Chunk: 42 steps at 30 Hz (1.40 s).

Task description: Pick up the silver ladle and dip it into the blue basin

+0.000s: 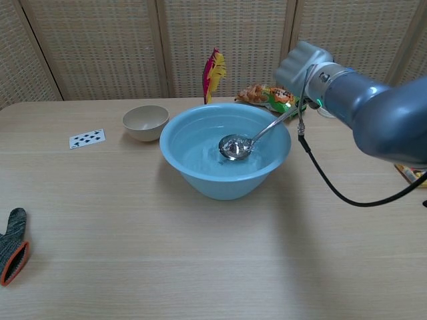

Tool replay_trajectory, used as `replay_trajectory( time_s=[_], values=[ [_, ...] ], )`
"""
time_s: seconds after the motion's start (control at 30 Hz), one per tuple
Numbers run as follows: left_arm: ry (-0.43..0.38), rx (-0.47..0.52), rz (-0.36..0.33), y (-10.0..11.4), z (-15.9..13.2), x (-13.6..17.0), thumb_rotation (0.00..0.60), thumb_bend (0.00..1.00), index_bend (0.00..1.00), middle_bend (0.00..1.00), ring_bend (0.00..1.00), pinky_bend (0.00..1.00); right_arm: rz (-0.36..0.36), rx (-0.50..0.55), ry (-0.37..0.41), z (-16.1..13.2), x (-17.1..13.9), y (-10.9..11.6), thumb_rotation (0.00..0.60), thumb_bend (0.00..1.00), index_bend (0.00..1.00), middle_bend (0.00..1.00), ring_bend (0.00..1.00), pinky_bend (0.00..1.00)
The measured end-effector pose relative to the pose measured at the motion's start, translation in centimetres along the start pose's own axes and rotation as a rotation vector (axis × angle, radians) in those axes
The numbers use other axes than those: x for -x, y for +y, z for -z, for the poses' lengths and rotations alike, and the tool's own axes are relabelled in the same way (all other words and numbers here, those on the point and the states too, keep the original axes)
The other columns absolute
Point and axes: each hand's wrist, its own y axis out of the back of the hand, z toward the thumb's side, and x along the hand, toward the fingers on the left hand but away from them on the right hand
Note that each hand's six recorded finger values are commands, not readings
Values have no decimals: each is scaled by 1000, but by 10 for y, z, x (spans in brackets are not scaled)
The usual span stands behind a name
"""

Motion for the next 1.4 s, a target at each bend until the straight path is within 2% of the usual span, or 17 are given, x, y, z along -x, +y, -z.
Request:
replay_trajectory(
  time_s=[0.37,0.47,0.67,0.93,1.4],
  values=[
    [-5,-13,-2,-2,-3,2,600,0,0,0,0,0,-77,-4,31,-5,-24,-7,600,864,884,1000,1000,1000],
    [-7,-12,0,-2,-4,2,600,0,0,0,0,0,-108,44,29,-2,-29,-6,600,870,885,1000,1000,1000],
    [-12,-4,1,-2,-5,4,600,0,0,0,0,0,-216,203,9,10,-36,-3,600,883,887,1000,1000,1000],
    [-19,2,7,-2,-7,5,600,0,0,0,0,0,-320,396,-11,40,-44,9,600,889,891,1000,1000,1000],
    [-25,-1,13,-4,-10,7,600,0,0,0,0,0,-378,530,-50,77,-46,18,600,892,896,1000,1000,1000]
  ],
)
